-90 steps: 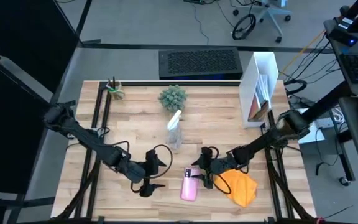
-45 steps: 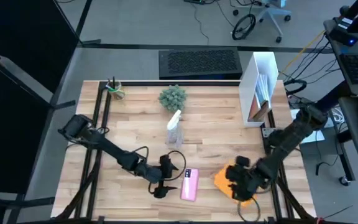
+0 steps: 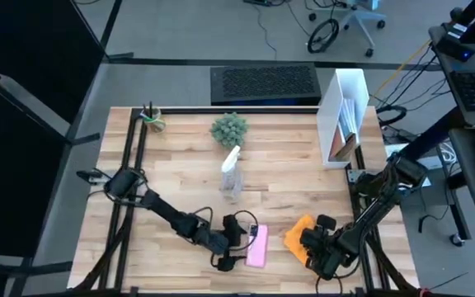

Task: Apply microfiber cloth
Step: Wipe the back of the pink phone with the orange microfiber cloth

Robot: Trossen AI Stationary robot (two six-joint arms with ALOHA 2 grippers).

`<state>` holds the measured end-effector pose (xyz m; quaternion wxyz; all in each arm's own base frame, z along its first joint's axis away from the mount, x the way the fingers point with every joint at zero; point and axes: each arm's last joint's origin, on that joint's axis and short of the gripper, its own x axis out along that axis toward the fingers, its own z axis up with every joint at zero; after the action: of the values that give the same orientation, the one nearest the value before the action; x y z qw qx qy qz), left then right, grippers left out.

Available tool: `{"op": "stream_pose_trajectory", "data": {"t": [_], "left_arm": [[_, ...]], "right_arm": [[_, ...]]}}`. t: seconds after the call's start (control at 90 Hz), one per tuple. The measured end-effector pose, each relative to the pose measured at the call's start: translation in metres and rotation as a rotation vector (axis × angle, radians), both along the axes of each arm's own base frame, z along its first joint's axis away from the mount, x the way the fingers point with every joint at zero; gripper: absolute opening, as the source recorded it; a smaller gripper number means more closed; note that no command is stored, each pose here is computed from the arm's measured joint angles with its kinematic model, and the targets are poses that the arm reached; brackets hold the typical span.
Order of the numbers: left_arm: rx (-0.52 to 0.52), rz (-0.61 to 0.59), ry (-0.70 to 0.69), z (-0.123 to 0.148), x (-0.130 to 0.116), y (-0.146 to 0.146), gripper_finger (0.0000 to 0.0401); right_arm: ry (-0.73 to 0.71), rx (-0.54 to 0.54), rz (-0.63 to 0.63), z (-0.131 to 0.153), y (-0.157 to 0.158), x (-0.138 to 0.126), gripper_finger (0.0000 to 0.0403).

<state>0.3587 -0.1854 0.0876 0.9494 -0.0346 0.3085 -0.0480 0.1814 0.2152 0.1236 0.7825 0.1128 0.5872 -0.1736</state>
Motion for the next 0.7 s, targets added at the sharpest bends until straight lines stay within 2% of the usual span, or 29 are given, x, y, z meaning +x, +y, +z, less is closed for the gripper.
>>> {"op": "stream_pose_trajectory", "data": {"t": [0.2,0.333,0.4,0.533,0.7], "left_arm": [[-0.01,0.039,-0.033,-0.002,0.02,-0.009,0.0395],[0.001,0.039,-0.002,0.003,0.024,-0.012,0.0395],[0.039,0.013,0.036,0.009,0.022,-0.013,0.0395],[0.106,-0.046,0.015,0.025,0.021,-0.013,0.0395],[0.19,-0.099,-0.011,0.031,0.024,-0.008,0.0395]], "right_arm": [[-0.079,-0.015,-0.066,0.001,0.002,0.005,0.0109],[-0.085,-0.052,0.002,0.017,0.011,0.016,0.0041],[-0.152,-0.054,0.061,0.034,0.021,0.026,0.0012],[-0.348,-0.083,0.127,0.059,0.029,0.05,0.0008],[-0.425,-0.096,0.182,0.06,0.018,0.083,0.0002]]}}
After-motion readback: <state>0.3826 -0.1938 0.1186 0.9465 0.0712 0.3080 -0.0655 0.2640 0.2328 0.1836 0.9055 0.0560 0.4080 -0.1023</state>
